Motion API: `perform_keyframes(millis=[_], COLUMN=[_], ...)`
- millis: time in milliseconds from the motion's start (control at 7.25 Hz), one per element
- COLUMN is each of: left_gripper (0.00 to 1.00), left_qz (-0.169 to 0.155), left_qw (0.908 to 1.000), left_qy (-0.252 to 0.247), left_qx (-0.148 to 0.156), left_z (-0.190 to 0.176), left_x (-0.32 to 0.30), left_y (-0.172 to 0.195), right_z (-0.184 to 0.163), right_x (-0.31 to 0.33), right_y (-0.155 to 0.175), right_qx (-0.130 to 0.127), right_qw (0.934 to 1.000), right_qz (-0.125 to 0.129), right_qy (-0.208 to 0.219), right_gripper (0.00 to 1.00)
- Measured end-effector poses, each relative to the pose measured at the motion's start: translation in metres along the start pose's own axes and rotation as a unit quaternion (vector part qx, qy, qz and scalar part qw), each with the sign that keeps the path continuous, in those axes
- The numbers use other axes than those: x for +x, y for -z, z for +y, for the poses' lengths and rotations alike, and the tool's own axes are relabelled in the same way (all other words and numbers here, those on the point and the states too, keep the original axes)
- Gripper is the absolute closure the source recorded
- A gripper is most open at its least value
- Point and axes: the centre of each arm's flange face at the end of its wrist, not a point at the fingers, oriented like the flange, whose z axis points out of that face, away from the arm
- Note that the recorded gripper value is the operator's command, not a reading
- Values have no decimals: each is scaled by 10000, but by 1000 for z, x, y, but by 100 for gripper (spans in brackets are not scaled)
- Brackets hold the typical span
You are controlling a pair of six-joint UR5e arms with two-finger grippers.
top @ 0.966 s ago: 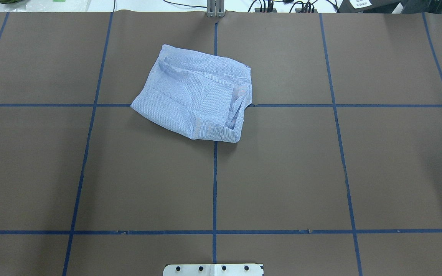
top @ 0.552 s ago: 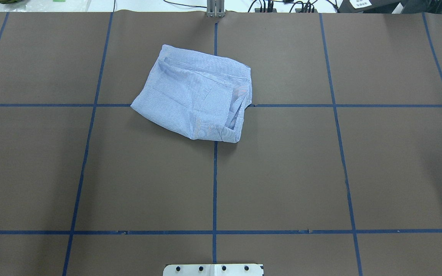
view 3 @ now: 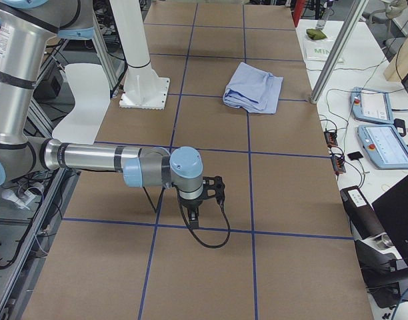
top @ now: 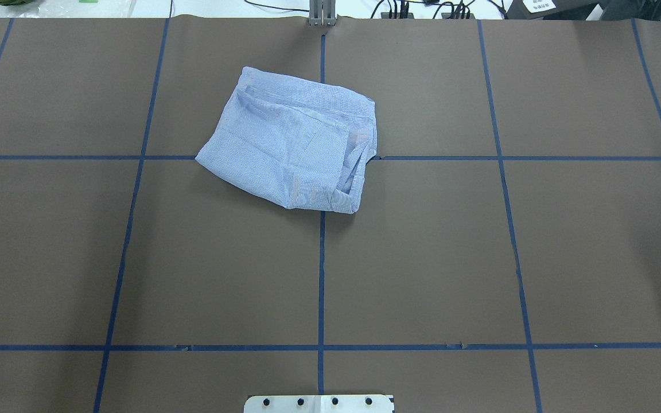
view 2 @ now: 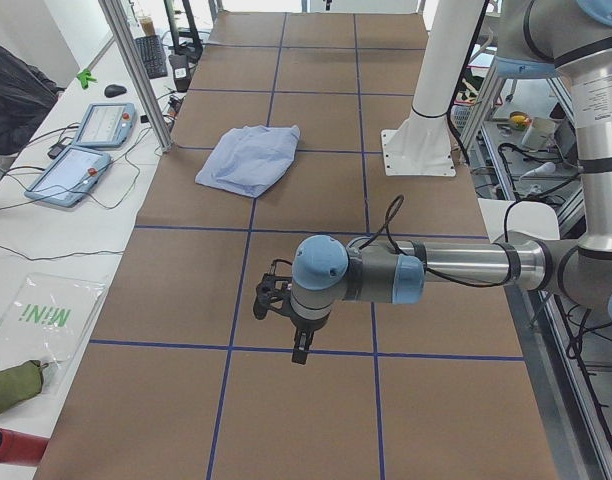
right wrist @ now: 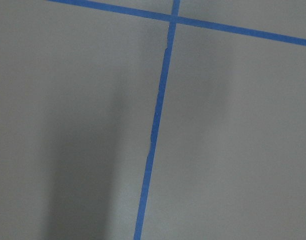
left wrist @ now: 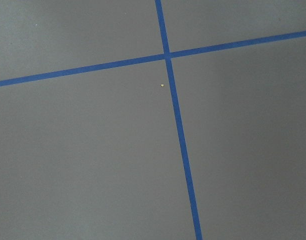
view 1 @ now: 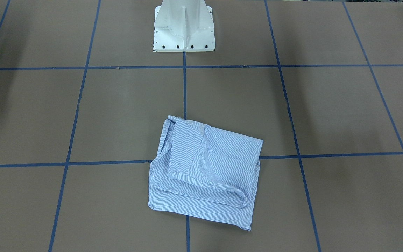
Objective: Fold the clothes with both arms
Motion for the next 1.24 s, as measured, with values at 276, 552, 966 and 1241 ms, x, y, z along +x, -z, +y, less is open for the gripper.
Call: perform_keyframes(millis=[276,552,966,1241], left_gripper=[0,0,0,0], left_qz=[0,2,8,13], left_qw=[10000,10000,10000,10000], left_qy=[-1,-4,-4,-10], left_qx=[0,0,-1,8], left_z=[0,0,0,0], left_x=[0,0,0,1], left_y=[0,0,0,0], right_z=[0,0,2,3], right_x=[0,0,1,1], right_y=[0,0,-1,-1], right_qx=[0,-2,-16,-21], right_qw=[10000,10000,10000,10000], right_qz=[1,1,-1,-2], right_qy=[0,-2,-14,-19], right_gripper=[0,0,0,0])
